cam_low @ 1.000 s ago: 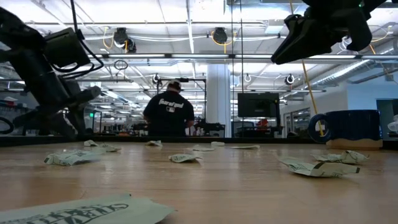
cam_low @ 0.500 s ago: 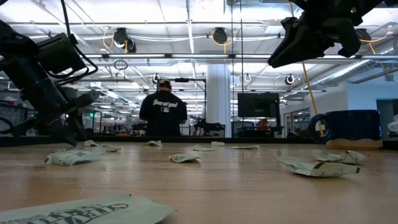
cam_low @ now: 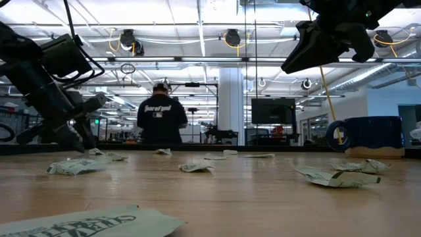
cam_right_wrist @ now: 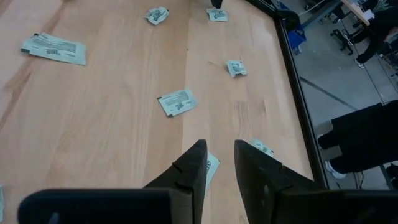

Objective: Pick and place Stevia / Truvia into bins
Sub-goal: Put the stevia packet into the transparent container

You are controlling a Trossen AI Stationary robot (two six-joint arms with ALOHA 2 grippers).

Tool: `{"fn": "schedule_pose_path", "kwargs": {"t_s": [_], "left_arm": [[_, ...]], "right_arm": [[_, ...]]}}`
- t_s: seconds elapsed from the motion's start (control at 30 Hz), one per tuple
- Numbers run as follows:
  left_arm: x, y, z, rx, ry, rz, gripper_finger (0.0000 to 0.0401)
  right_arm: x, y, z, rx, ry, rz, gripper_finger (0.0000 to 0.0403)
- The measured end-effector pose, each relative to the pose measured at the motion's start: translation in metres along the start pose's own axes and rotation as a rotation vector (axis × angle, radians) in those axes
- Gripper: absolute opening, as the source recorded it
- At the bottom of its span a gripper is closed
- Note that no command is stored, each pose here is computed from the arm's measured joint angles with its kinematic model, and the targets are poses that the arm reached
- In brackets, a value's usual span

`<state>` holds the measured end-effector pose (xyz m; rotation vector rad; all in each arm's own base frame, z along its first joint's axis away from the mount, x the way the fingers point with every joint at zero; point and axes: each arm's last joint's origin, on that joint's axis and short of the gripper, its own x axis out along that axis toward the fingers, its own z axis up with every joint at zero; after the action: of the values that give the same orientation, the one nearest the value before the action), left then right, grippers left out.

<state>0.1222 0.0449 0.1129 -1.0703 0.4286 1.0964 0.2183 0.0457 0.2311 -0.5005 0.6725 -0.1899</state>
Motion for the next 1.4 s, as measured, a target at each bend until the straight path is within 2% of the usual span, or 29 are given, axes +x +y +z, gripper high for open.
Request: {"fn": "schedule_pose_path", "kwargs": {"t_s": [0.47,0.9,1.0,1.2,1.4], "left_arm": [[0.004,0.0,-0.001,-0.031,-0.029,0.027,0.0129],[0.021,-0.008,-0.004,0.028,-0.066,0.022,0.0127],[0.021,-0.009,-0.004,0.063,-0.072,0.017,0.0104],[0.022,-0.009,-0.004,0.112,-0.069,0.014,0.0011],[0.022,-0.01,-0.004,0.143,-0.07,0.009,0.0004]], "right_arm": [[0.0,0.0,0.0,0.001,0.0,0.0,0.0075],[0.0,0.0,0.0,0.008,0.0,0.0,0.0075],[0.0,0.0,0.0,0.009,0.0,0.0,0.0075],[0.0,0.0,0.0,0.009,0.0,0.0,0.0075],[0.0,0.0,0.0,0.06,0.0,0.001,0.0075]]}}
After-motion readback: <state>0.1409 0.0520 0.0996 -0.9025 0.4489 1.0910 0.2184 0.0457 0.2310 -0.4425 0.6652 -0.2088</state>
